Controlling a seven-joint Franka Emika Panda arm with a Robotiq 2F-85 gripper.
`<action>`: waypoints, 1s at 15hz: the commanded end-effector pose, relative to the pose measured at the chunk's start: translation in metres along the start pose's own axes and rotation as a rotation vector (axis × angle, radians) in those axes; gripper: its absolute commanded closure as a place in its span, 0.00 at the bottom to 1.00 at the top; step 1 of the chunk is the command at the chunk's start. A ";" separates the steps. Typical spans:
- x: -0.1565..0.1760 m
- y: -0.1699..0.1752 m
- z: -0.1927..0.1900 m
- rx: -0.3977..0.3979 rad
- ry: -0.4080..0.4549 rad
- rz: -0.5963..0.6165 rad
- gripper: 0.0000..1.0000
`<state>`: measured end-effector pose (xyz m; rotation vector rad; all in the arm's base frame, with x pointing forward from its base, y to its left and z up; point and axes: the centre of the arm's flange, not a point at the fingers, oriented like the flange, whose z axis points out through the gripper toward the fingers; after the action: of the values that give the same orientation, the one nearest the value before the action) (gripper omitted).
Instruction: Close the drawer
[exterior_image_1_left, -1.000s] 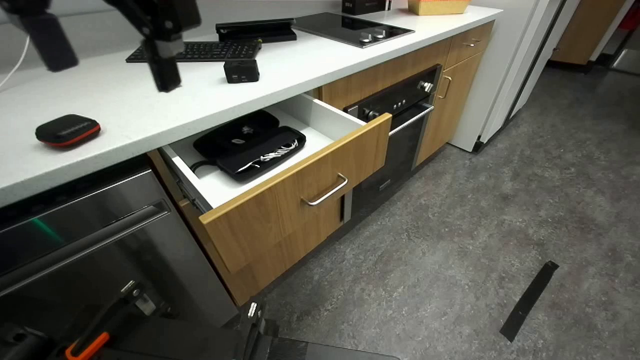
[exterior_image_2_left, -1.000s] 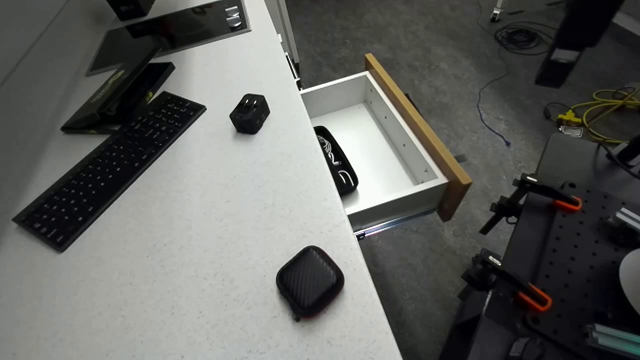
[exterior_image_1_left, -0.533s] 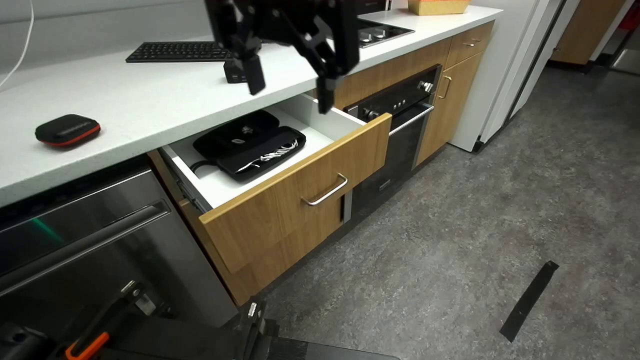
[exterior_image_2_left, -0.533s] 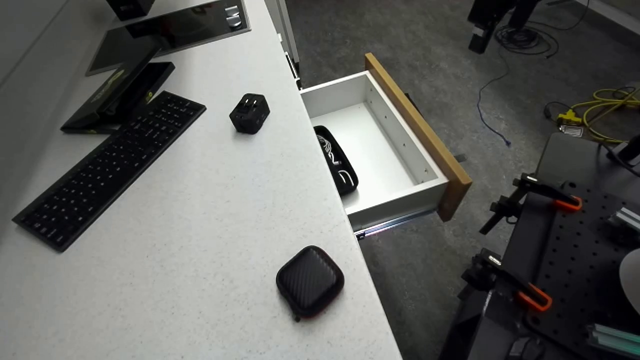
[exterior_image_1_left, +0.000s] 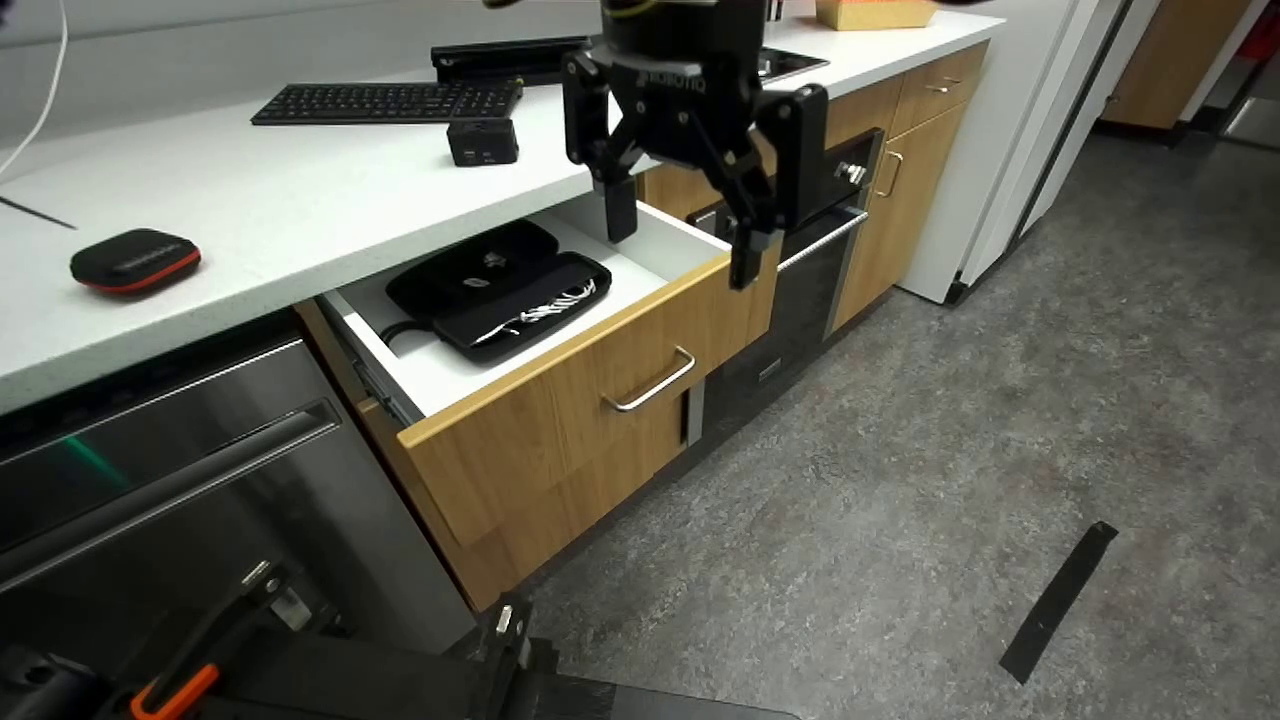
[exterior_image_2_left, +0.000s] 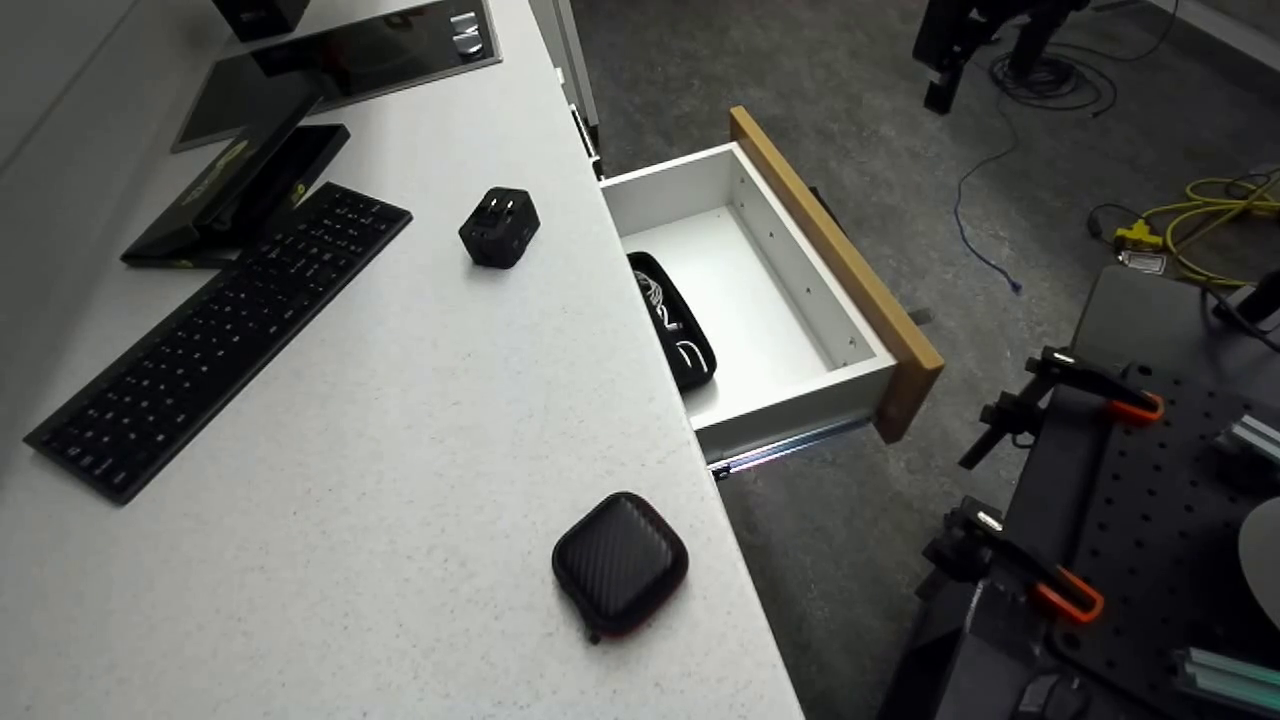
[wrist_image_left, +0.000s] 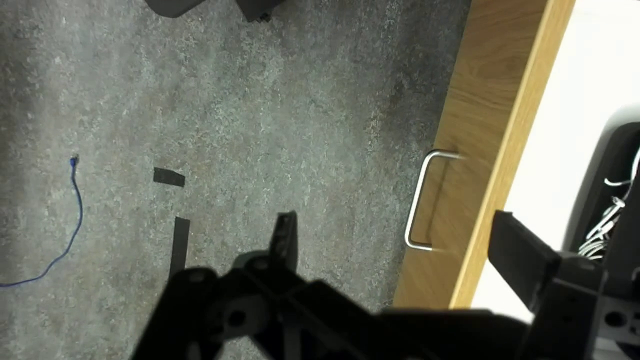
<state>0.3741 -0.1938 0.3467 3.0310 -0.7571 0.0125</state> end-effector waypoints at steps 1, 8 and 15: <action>0.003 -0.006 0.008 -0.025 0.046 0.038 0.00; 0.069 0.012 0.106 -0.154 0.123 0.271 0.00; 0.119 0.019 0.190 -0.158 0.073 0.406 0.00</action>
<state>0.4347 -0.2573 0.1917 2.7001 -1.2118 0.0608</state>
